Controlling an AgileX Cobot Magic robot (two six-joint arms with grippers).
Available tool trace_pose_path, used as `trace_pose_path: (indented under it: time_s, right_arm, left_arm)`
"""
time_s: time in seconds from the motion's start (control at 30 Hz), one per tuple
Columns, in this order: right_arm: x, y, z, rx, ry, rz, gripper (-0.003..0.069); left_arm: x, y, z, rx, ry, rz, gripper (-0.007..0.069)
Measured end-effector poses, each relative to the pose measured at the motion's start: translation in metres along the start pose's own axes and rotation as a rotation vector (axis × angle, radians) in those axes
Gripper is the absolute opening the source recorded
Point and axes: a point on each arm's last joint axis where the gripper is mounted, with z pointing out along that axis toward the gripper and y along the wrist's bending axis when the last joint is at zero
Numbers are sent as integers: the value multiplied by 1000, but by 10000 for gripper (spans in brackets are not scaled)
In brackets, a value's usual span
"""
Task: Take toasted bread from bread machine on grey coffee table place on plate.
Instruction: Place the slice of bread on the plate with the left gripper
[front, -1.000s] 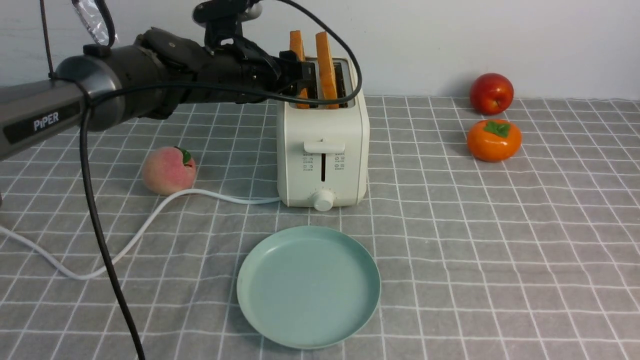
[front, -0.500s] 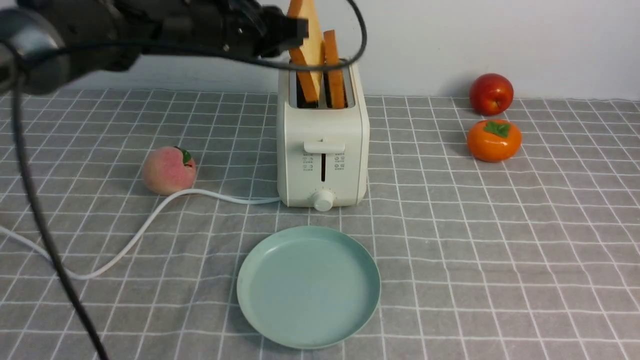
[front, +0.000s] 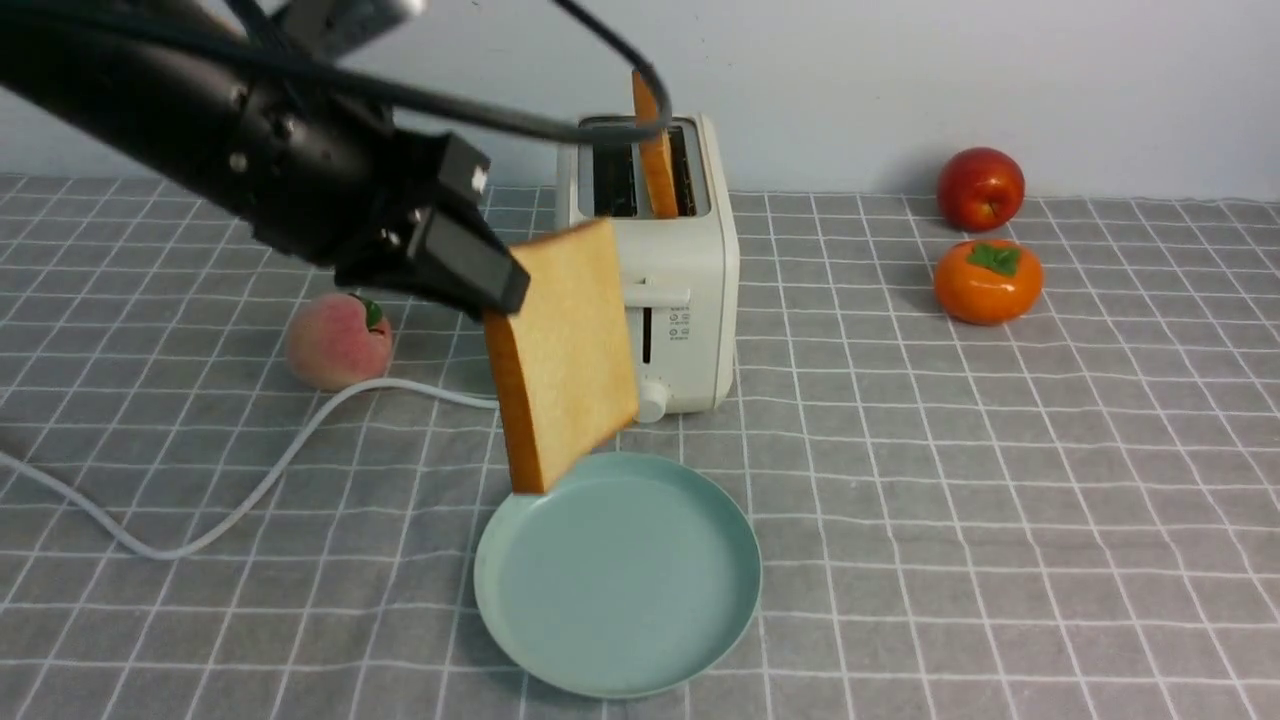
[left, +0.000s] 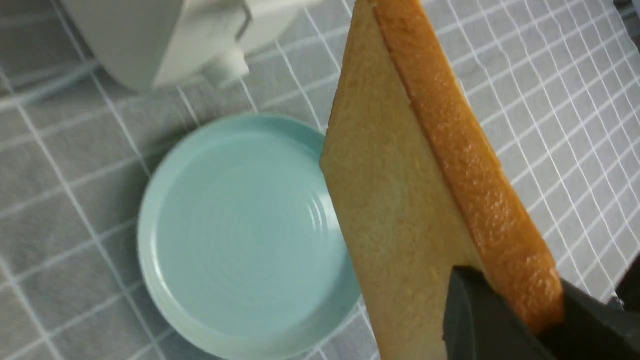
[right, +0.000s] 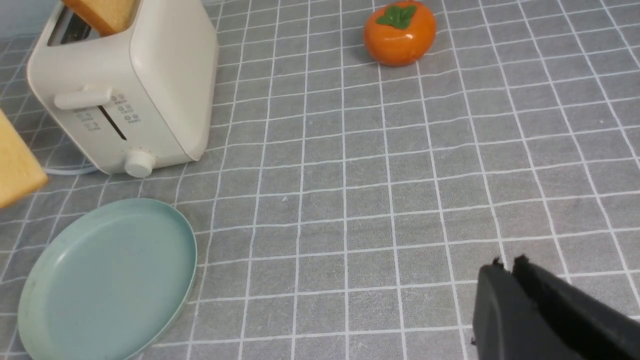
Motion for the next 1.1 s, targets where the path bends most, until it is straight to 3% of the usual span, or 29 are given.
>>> trace_pose_path:
  time_s: [0.27, 0.57, 0.7, 0.87, 0.97, 1.1]
  right_arm:
    - [0, 0, 0, -5, 0, 4, 39]
    - [1, 1, 0, -6, 6, 6, 52]
    - [1, 1, 0, -6, 8, 6, 55]
    - [1, 1, 0, -6, 6, 6, 62]
    - [-3, 1, 0, -8, -16, -3, 66]
    - [-16, 3, 0, -10, -27, -48, 70]
  left_arm:
    - [36, 45, 69, 151, 15, -162, 81]
    - [44, 84, 116, 149, 54, -268, 85]
    - [47, 91, 120, 92, 76, -236, 150]
    - [53, 96, 116, 8, 138, -127, 421]
    - [47, 89, 100, -58, 141, -57, 519]
    - [40, 79, 74, -180, 104, -42, 516]
